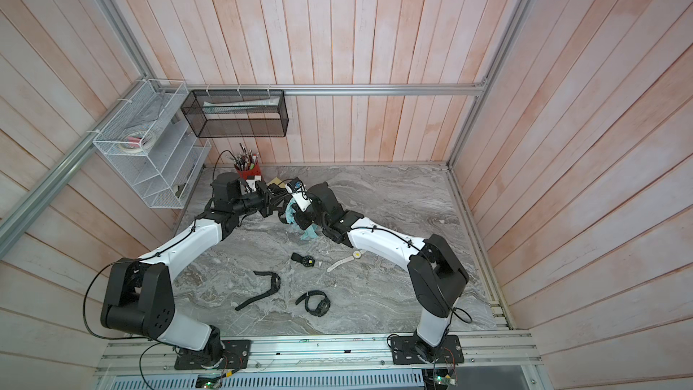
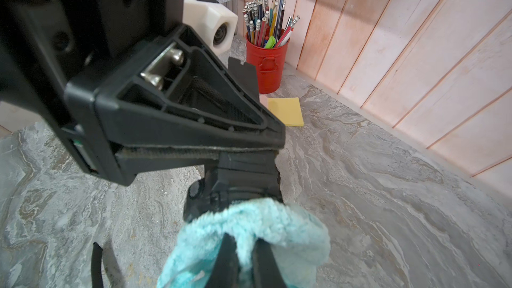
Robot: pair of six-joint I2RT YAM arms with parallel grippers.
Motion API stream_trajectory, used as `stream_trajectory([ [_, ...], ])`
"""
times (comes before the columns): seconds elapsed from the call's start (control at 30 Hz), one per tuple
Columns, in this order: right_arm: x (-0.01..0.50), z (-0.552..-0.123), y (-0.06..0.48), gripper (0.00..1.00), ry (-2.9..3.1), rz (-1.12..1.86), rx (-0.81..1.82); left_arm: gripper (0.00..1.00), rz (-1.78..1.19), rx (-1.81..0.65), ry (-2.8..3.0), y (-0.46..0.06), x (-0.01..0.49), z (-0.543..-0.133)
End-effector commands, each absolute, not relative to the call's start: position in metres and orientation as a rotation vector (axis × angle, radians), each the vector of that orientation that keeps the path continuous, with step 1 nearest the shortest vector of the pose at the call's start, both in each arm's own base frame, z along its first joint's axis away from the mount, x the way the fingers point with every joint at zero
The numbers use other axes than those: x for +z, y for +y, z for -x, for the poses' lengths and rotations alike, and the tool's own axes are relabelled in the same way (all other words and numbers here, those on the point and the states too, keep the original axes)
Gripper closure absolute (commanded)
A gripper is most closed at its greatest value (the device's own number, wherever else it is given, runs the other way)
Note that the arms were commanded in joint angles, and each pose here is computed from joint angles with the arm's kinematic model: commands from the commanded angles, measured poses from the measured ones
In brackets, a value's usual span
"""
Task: Wipe the watch dial
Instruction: Wipe the dirt from the watch dial.
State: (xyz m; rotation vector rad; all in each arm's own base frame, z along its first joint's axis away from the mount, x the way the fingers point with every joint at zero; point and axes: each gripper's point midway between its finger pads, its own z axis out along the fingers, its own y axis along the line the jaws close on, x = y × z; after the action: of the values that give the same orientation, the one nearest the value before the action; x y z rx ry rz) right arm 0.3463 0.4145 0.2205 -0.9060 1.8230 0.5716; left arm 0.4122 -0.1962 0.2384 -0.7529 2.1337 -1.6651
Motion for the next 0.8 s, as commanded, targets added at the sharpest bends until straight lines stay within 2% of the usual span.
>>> stream_trajectory([
  [0.0,0.2,-0.335,0.432,1.0,1.82,0.995,0.563,1.0,0.652,-1.772,2.13,-0.206,0.267,-0.402],
  [0.23,0.238,-0.314,0.445,1.0,1.678,1.008,0.742,0.99,0.658,-1.758,2.151,-0.205,0.261,-0.402],
  [0.43,0.264,-0.331,0.438,1.0,1.647,0.868,0.799,1.0,0.677,-1.763,2.19,-0.21,0.246,-0.391],
  [0.77,0.222,-0.391,0.4,1.0,1.873,0.691,0.475,1.0,0.681,-1.772,2.204,-0.213,0.247,-0.383],
])
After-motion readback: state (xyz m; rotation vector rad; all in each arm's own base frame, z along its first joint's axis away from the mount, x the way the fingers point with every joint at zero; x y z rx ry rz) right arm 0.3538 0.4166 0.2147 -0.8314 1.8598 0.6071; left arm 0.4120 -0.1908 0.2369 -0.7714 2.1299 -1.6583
